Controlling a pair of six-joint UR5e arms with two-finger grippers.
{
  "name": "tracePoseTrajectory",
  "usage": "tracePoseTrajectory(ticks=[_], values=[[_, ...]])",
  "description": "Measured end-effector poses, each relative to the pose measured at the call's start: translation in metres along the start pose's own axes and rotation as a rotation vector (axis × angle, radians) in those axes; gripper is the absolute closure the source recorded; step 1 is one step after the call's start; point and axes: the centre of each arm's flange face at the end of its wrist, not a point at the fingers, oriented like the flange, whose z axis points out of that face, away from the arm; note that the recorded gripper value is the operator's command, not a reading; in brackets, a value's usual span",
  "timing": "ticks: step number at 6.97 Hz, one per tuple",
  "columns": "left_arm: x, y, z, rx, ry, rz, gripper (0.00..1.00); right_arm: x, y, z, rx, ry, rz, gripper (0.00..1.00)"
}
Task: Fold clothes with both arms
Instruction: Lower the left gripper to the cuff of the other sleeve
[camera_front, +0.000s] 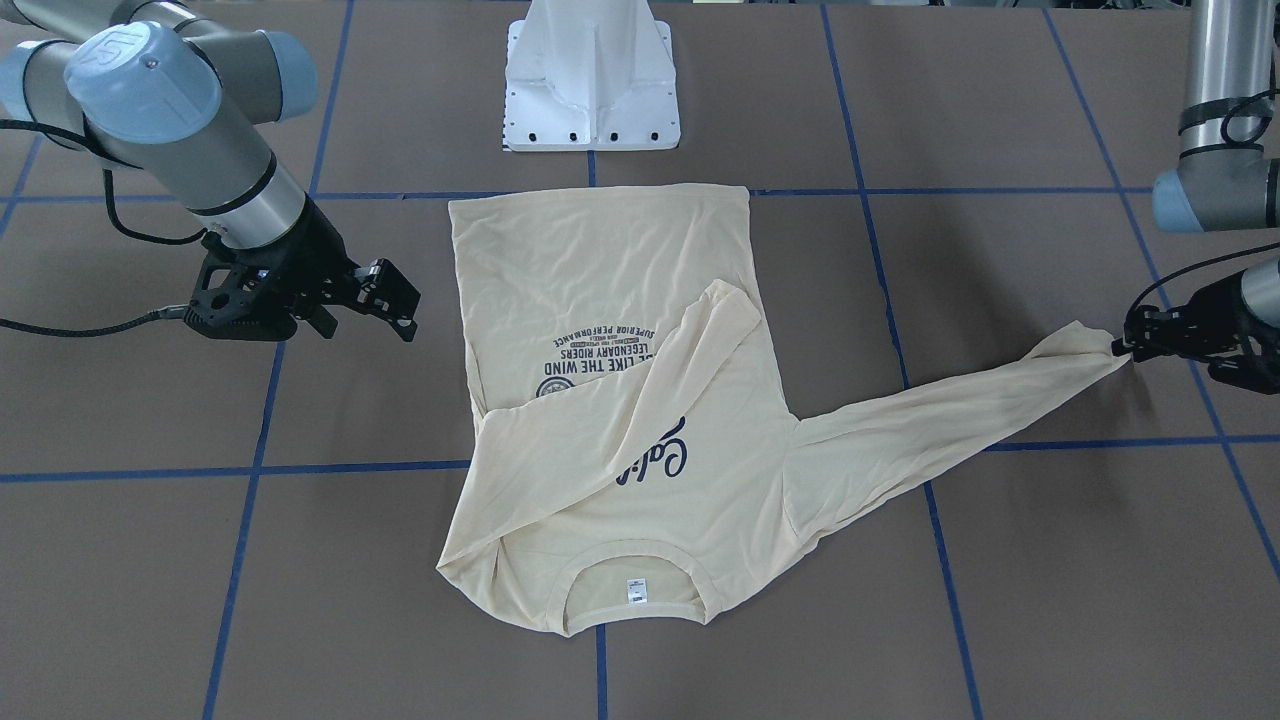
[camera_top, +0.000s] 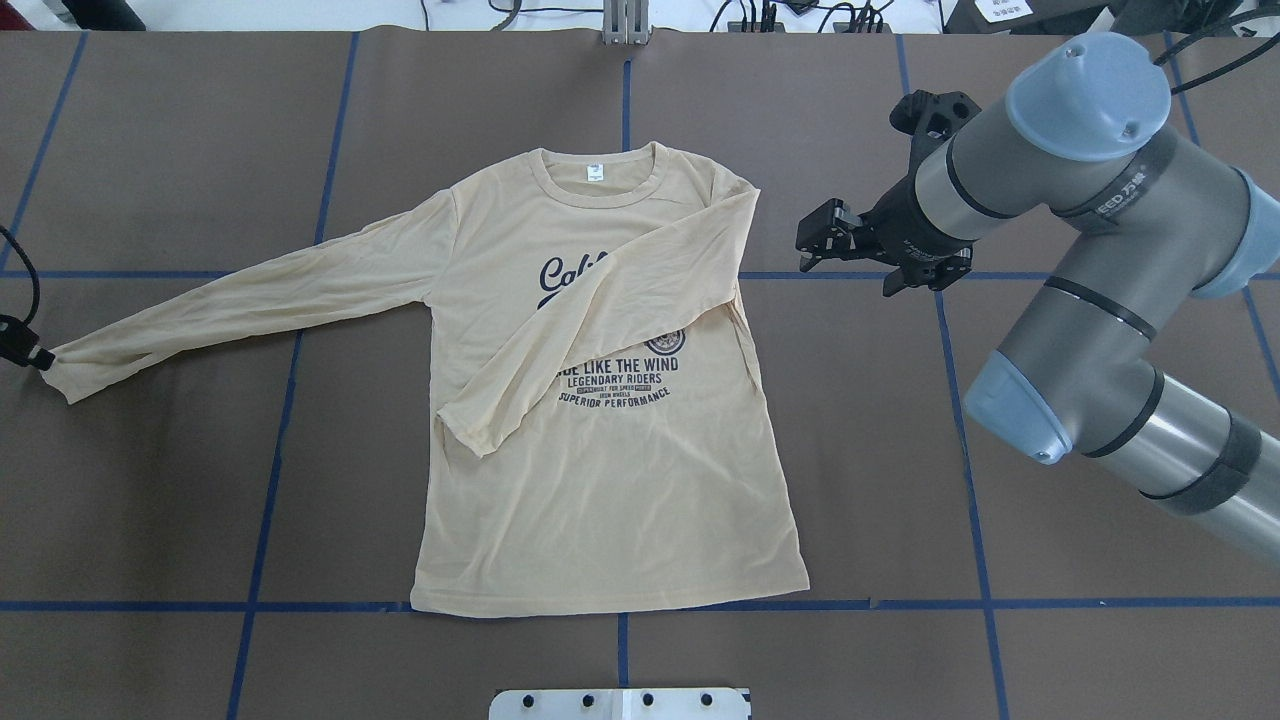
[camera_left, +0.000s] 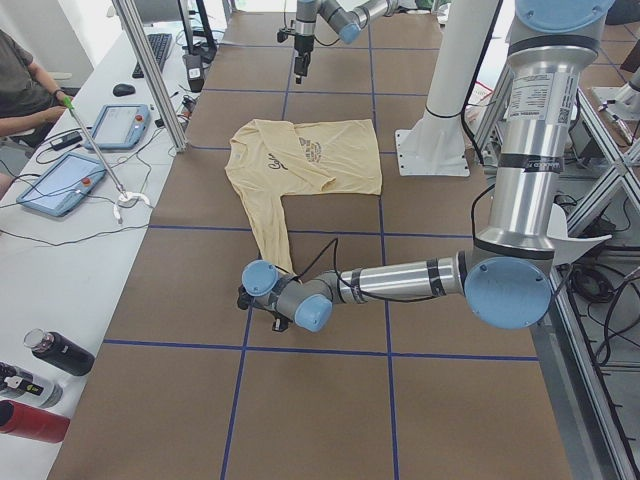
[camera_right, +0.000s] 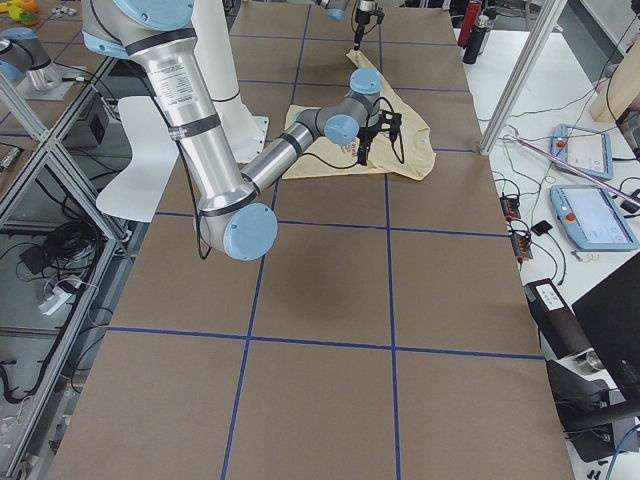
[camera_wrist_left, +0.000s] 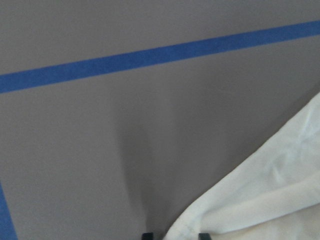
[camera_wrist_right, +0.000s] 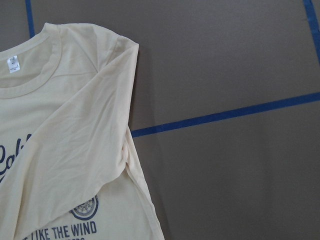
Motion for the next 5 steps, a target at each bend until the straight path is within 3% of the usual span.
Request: tracePoseTrajectory(ticks=[1, 5], values=[[0.000, 0.000, 0.000, 0.000, 0.000, 0.001, 1.00, 0.000, 0.000, 0.000, 0.000, 0.000, 0.000, 0.01], [0.012, -0.003, -0.007, 0.007, 0.027, 0.019, 1.00, 0.001, 0.000, 0.001, -0.001, 0.003, 0.002, 0.01]])
